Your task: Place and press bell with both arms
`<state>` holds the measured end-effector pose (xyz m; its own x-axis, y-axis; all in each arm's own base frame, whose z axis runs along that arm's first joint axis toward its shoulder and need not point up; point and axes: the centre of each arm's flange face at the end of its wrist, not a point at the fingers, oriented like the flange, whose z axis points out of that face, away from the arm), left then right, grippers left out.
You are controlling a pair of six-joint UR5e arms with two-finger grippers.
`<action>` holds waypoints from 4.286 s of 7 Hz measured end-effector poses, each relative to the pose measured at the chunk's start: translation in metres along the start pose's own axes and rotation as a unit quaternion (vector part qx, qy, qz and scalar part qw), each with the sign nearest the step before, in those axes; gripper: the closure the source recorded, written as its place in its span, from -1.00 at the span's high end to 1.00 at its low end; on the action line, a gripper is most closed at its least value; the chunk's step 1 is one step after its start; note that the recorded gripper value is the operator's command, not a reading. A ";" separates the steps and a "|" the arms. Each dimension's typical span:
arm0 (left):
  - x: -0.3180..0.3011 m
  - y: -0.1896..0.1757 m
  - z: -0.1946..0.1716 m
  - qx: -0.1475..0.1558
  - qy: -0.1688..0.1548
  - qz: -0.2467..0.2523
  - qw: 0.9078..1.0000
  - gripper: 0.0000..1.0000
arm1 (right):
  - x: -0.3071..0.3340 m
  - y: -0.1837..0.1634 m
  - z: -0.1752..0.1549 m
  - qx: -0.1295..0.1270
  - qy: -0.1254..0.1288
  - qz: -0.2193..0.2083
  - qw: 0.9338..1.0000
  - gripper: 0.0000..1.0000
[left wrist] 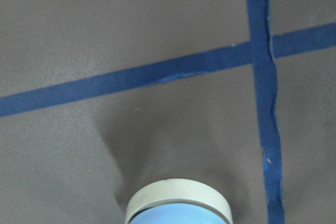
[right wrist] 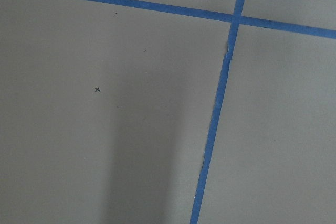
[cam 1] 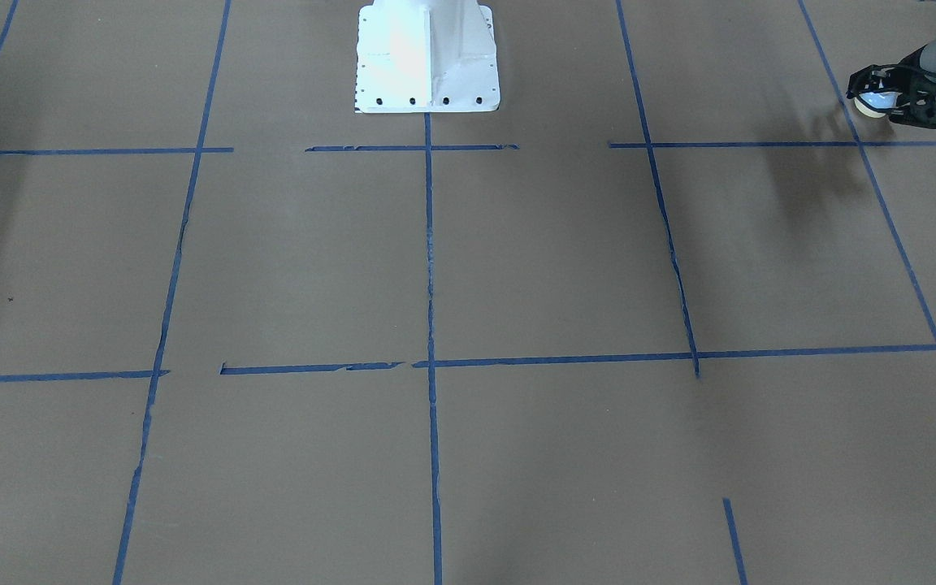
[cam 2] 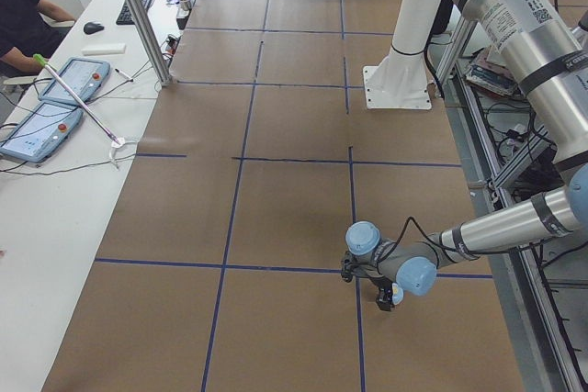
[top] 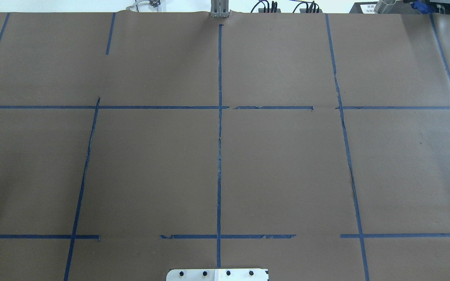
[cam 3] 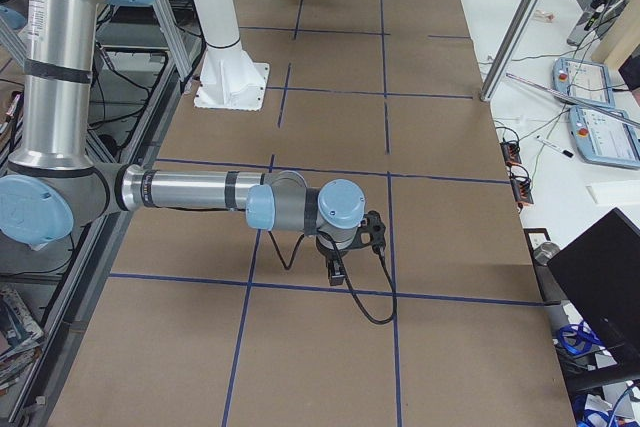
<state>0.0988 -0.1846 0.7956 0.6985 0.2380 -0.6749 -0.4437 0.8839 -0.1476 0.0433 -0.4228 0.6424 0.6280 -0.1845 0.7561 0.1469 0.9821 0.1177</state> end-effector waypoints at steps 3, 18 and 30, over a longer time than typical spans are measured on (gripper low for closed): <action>0.003 -0.002 -0.003 0.007 0.004 0.006 1.000 -0.75 | 0.000 0.001 0.000 0.000 0.000 0.000 1.000 1.00; 0.678 -0.452 -0.310 0.173 0.089 -0.120 0.973 -0.57 | -0.006 -0.005 0.006 -0.006 -0.003 -0.006 1.000 1.00; 0.706 -0.453 -0.337 0.232 0.089 -0.147 0.958 0.96 | -0.070 -0.038 0.027 0.042 -0.026 -0.030 0.998 1.00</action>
<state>0.6037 -0.5523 0.1419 0.6300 -0.0847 -0.7719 0.0829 0.9957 -0.0416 -0.0269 -0.4466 0.6024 0.5787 -0.2428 0.7785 0.1166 0.9695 0.2157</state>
